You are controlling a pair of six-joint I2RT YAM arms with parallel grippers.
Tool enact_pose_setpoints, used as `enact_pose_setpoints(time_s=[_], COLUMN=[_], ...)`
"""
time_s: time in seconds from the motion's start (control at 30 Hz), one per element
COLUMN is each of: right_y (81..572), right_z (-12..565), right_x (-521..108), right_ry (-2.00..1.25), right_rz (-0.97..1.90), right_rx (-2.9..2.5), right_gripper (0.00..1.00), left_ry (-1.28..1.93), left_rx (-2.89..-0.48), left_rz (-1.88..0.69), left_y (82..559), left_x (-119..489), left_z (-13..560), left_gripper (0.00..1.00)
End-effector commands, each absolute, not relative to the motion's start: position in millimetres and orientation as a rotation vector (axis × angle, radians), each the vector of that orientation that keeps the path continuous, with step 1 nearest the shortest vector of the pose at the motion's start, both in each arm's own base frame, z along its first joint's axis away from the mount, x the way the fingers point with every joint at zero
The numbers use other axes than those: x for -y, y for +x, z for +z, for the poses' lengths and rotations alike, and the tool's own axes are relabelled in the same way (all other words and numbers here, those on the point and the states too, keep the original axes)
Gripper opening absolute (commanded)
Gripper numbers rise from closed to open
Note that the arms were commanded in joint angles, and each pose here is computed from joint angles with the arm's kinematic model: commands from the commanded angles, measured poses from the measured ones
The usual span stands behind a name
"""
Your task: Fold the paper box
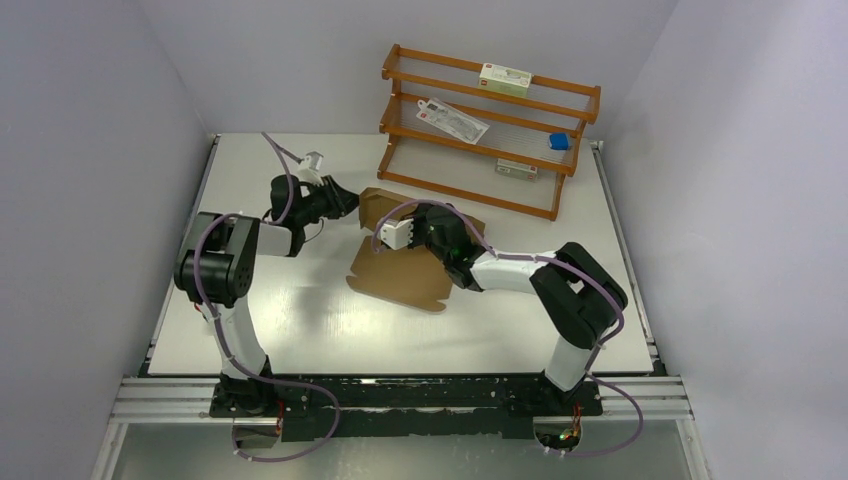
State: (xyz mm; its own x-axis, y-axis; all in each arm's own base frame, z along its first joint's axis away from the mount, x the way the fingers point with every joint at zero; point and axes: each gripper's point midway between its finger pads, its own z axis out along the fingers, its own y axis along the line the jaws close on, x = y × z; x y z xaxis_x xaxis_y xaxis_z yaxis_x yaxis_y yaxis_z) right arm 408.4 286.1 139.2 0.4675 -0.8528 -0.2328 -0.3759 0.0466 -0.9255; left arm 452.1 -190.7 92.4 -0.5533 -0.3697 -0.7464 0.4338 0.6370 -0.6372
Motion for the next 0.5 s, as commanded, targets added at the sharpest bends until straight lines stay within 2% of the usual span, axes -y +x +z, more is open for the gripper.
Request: enact_pose_setpoints(time_s=[0.0,0.47], right_y=[392,399], right_z=[91,93], right_x=[-287,-296], right_ry=[-1.704,-1.645], right_rz=[-0.471,-0.461], right_rx=[-1.130,-1.107], right_gripper=[0.00,0.00], left_ry=[0.177,0.203], left_rx=[-1.798,-1.828], left_rz=[-1.160,-1.270], left_y=[439,422], left_x=[211,216], left_z=[135,129], left_gripper=[0.27,0.28])
